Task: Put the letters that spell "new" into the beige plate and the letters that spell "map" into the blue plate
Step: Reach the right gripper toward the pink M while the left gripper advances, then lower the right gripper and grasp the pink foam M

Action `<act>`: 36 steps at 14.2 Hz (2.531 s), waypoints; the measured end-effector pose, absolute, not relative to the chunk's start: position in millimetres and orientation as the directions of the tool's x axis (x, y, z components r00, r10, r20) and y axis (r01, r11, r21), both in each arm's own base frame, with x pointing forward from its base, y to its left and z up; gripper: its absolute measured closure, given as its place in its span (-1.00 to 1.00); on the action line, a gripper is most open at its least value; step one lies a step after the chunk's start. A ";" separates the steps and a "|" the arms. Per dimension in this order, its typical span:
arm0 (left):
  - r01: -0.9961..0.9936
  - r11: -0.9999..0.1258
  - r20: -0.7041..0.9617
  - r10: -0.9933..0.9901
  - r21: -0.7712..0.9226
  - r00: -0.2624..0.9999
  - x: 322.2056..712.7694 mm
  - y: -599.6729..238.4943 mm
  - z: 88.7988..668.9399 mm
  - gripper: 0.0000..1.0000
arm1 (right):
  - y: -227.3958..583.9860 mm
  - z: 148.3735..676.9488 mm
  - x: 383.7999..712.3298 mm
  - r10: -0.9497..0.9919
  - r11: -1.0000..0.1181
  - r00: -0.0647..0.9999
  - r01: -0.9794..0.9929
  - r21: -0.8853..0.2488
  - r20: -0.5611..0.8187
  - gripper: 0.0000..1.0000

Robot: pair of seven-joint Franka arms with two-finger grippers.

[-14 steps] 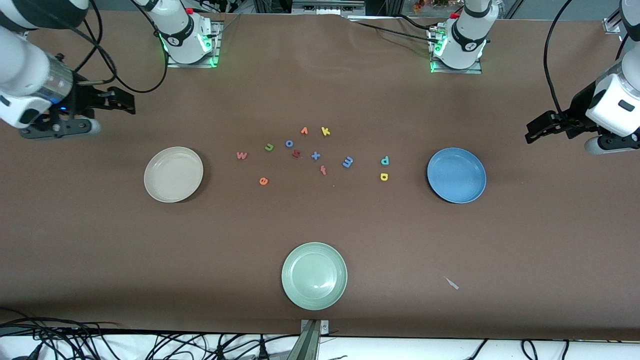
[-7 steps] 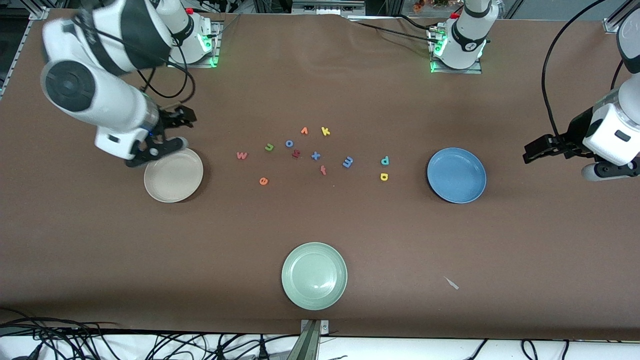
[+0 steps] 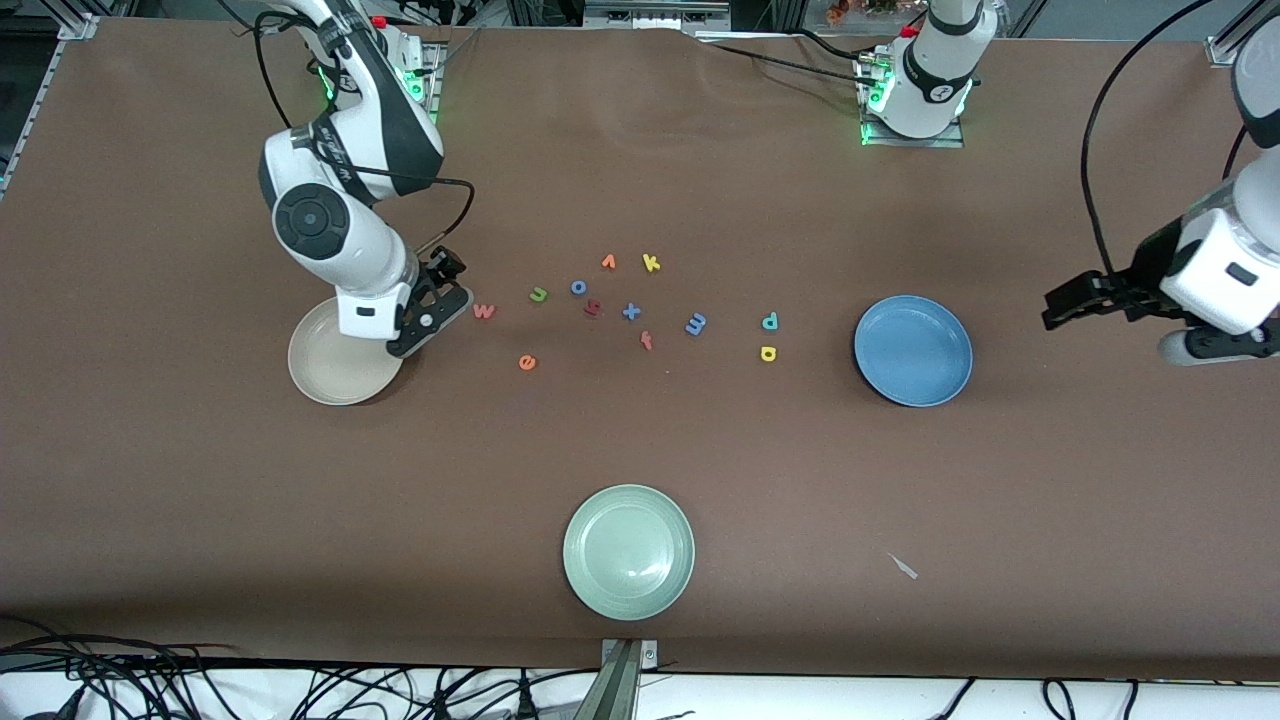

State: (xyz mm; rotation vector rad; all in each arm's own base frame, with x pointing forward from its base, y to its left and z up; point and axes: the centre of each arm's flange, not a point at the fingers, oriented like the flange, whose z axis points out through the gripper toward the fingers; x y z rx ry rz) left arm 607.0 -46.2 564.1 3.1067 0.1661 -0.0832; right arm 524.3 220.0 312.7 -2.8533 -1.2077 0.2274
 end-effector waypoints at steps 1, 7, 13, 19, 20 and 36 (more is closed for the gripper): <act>0.080 -0.996 -0.072 0.078 0.025 0.994 606.3 -62.7 558.5 -1.00 | 219.2 303.4 521.4 0.763 -0.646 0.637 0.757 -0.095 -0.109 -1.00; -0.091 -0.996 -0.240 -0.091 0.010 0.967 610.0 -172.1 460.6 -1.00 | 223.0 247.7 517.3 0.914 -0.404 0.397 0.909 -0.104 -0.086 -1.00; -0.135 -0.991 -0.308 -0.130 0.005 0.942 609.2 -201.5 414.6 -1.00 | 237.0 201.1 495.2 0.962 -0.269 0.263 0.957 -0.104 -0.066 -1.00; -0.135 -0.991 -0.308 -0.130 0.006 0.943 609.3 -201.5 415.0 -1.00 | 244.4 189.0 489.7 0.980 -0.191 0.184 0.976 -0.110 -0.072 -1.00; -0.135 -0.991 -0.308 -0.130 0.006 0.942 609.3 -201.5 415.0 -1.00 | 248.0 187.5 487.7 0.982 -0.183 0.176 0.977 -0.111 -0.072 -0.99; -0.137 -0.990 -0.345 -0.126 -0.008 0.930 603.7 -218.3 393.7 -1.00 | 256.2 174.6 481.4 0.985 -0.166 0.158 0.979 -0.121 -0.072 -0.11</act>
